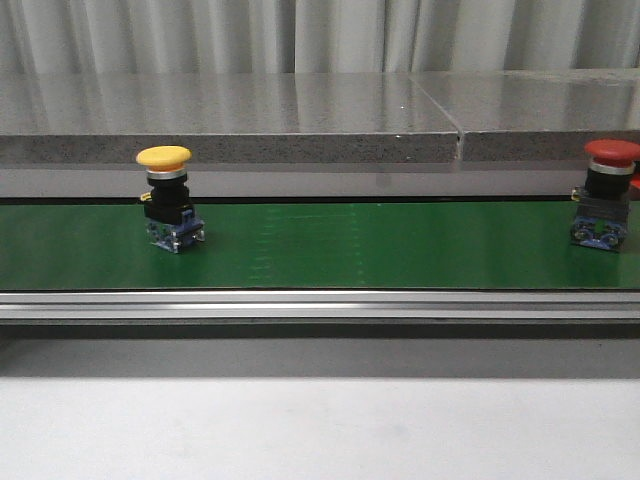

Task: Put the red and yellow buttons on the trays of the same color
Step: 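Close the right gripper on the red button and lift it off the belt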

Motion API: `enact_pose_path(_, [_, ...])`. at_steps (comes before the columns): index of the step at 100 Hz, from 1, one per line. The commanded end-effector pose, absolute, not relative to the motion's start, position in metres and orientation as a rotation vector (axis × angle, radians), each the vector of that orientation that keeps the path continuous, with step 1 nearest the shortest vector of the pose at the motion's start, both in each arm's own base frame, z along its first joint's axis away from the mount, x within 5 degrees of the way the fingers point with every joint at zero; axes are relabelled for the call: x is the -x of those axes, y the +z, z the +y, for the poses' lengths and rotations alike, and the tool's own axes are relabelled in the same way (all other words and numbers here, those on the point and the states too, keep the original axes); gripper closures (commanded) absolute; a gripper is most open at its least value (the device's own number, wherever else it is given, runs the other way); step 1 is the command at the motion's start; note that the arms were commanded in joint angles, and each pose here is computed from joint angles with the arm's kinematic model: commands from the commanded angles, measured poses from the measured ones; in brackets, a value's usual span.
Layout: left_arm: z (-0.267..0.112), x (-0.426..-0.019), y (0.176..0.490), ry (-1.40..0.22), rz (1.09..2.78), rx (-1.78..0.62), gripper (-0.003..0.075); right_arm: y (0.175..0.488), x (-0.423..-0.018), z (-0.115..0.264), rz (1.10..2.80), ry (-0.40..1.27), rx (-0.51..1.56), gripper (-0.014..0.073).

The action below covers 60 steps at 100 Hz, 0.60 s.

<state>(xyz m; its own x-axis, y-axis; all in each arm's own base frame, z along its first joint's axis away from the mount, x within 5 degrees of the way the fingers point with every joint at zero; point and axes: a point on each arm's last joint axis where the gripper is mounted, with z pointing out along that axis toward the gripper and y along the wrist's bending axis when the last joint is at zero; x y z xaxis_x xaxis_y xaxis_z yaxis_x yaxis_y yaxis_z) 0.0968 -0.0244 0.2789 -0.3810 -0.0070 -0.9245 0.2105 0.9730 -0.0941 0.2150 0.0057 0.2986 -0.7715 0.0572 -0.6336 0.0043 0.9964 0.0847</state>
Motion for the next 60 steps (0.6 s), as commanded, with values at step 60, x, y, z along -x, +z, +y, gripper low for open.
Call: enact_pose_path(60, [-0.025,-0.099,0.294,-0.252,1.854,-0.132,0.0739,0.281,-0.313,0.005,2.488,0.069,0.036,0.0074])
